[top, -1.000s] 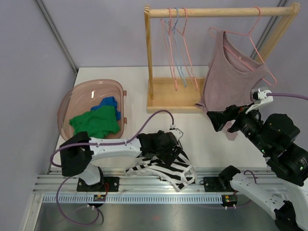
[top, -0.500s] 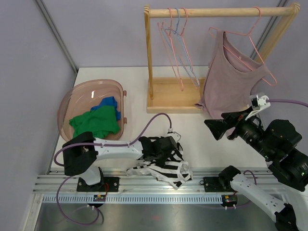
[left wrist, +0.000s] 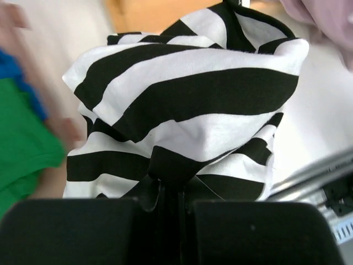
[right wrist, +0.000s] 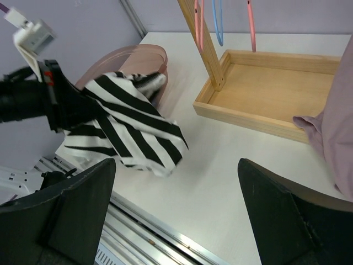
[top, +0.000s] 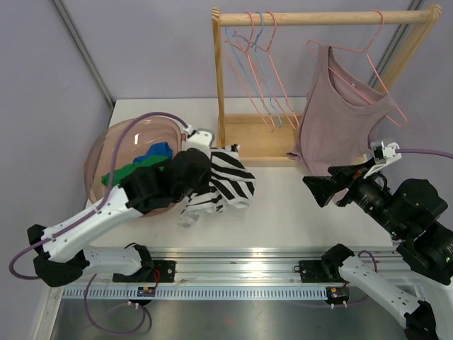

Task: Remove the tank top from the hanger

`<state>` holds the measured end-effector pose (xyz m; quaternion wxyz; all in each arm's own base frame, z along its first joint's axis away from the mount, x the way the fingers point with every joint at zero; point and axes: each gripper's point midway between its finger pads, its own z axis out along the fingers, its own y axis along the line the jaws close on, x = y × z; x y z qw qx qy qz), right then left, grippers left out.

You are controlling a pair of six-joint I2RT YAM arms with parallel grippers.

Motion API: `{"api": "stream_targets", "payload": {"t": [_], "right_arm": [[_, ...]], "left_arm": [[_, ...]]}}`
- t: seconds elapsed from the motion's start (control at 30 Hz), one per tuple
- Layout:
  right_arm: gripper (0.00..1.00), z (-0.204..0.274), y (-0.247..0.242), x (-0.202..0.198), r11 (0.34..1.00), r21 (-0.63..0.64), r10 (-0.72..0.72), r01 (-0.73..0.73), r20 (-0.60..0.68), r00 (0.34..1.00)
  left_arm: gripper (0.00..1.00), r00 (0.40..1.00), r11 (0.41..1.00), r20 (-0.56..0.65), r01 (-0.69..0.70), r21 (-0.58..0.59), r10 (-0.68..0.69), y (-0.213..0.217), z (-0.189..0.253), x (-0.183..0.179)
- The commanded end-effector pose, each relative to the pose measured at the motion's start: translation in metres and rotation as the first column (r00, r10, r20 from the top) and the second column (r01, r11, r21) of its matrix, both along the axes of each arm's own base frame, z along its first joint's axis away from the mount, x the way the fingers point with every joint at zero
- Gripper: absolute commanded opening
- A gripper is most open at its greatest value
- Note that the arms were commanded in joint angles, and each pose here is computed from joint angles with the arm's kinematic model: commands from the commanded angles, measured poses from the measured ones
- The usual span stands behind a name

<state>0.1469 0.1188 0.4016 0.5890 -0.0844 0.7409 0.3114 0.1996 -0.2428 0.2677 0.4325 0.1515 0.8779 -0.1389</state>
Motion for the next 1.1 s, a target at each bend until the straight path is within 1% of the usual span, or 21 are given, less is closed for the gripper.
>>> {"api": "stream_targets", "payload": {"t": [0.0, 0.03, 0.1, 0.13, 0.23, 0.27, 0.33, 0.37, 0.4, 0.43, 0.47, 0.63, 0.67, 0.73, 0.77, 0.8, 0.83, 0.87, 0.97, 1.03, 1.07], "right_arm": [[1.00, 0.017, -0.010, 0.002, 0.999, 0.010, -0.049, 0.049, 0.048, 0.998], [1.00, 0.023, -0.017, 0.004, 0.996, 0.016, -0.089, 0.088, 0.057, 0.994], [0.99, 0.027, -0.032, 0.009, 0.985, 0.016, -0.174, 0.173, 0.055, 0.983], [0.99, 0.029, -0.036, 0.011, 0.980, 0.017, -0.200, 0.199, 0.059, 0.978], [1.00, 0.038, -0.048, 0.012, 0.964, 0.046, -0.264, 0.261, 0.074, 0.962], [0.99, 0.041, -0.051, 0.012, 0.961, 0.053, -0.274, 0.270, 0.080, 0.959], [0.99, 0.045, -0.054, 0.011, 0.956, 0.060, -0.290, 0.286, 0.084, 0.953], [1.00, 0.045, -0.054, 0.011, 0.956, 0.060, -0.290, 0.286, 0.082, 0.953], [1.00, 0.045, -0.055, 0.012, 0.955, 0.061, -0.296, 0.292, 0.085, 0.951], [0.99, 0.043, -0.054, 0.013, 0.955, 0.055, -0.296, 0.292, 0.079, 0.952], [1.00, 0.042, -0.054, 0.014, 0.955, 0.050, -0.297, 0.294, 0.075, 0.952], [1.00, 0.036, -0.058, 0.019, 0.945, 0.006, -0.326, 0.326, 0.062, 0.943], [0.99, 0.035, -0.059, 0.022, 0.941, -0.004, -0.337, 0.338, 0.055, 0.940], [1.00, 0.034, -0.066, 0.025, 0.925, -0.023, -0.377, 0.379, 0.049, 0.925], [0.99, 0.031, -0.067, 0.030, 0.917, -0.043, -0.396, 0.398, 0.038, 0.917], [0.99, 0.030, -0.068, 0.033, 0.910, -0.060, -0.410, 0.411, 0.032, 0.912], [0.99, 0.032, -0.074, 0.033, 0.898, -0.074, -0.433, 0.434, 0.033, 0.901], [0.99, 0.029, -0.072, 0.039, 0.891, -0.103, -0.443, 0.443, 0.026, 0.896], [1.00, 0.032, -0.080, 0.047, 0.856, -0.161, -0.494, 0.492, 0.031, 0.869], [0.99, 0.040, -0.087, 0.049, 0.833, -0.178, -0.523, 0.523, 0.050, 0.851], [0.99, 0.041, -0.087, 0.054, 0.822, -0.195, -0.536, 0.535, 0.050, 0.843]], "left_arm": [[0.00, 0.990, 0.992, 0.076, -0.120, 0.031, 0.117, 0.054, 0.040, 0.013], [0.00, 0.985, 0.990, 0.098, -0.140, -0.001, 0.139, 0.060, 0.058, 0.015], [0.00, 0.957, 0.966, 0.129, -0.260, -0.008, 0.259, 0.095, 0.076, 0.032], [0.00, 0.960, 0.967, 0.125, -0.255, 0.012, 0.252, 0.096, 0.073, 0.031], [0.00, 0.937, 0.943, 0.117, -0.332, -0.001, 0.329, 0.124, 0.084, 0.051], [0.00, 0.922, 0.929, 0.114, -0.371, -0.007, 0.369, 0.140, 0.087, 0.060], [0.00, 0.912, 0.917, 0.100, -0.399, -0.013, 0.398, 0.152, 0.088, 0.073], [0.00, 0.885, 0.889, 0.089, -0.458, -0.021, 0.458, 0.172, 0.090, 0.082], [0.00, 0.892, 0.896, 0.087, -0.441, -0.048, 0.444, 0.172, 0.095, 0.086], [0.00, 0.872, 0.875, 0.073, -0.482, -0.047, 0.484, 0.185, 0.093, 0.096], [0.00, 0.872, 0.874, 0.067, -0.482, -0.059, 0.485, 0.188, 0.094, 0.101], [0.00, 0.831, 0.830, 0.010, -0.556, -0.040, 0.556, 0.221, 0.078, 0.131], [0.18, 0.823, 0.823, 0.002, -0.567, -0.037, 0.568, 0.225, 0.075, 0.135], [0.41, 0.802, 0.802, -0.009, -0.597, -0.030, 0.597, 0.236, 0.071, 0.140], [0.54, 0.803, 0.803, -0.032, -0.596, -0.025, 0.595, 0.235, 0.066, 0.142], [0.74, 0.805, 0.805, -0.035, -0.592, -0.028, 0.592, 0.234, 0.066, 0.144], [0.81, 0.805, 0.805, -0.036, -0.593, -0.028, 0.592, 0.234, 0.067, 0.144], [0.99, 0.804, 0.803, -0.032, -0.595, -0.032, 0.594, 0.235, 0.069, 0.141], [0.99, 0.807, 0.805, -0.023, -0.591, -0.046, 0.591, 0.234, 0.073, 0.137], [0.99, 0.826, 0.823, -0.006, -0.563, -0.079, 0.564, 0.228, 0.079, 0.129], [0.99, 0.852, 0.847, -0.012, -0.522, -0.102, 0.524, 0.219, 0.078, 0.127]]}}
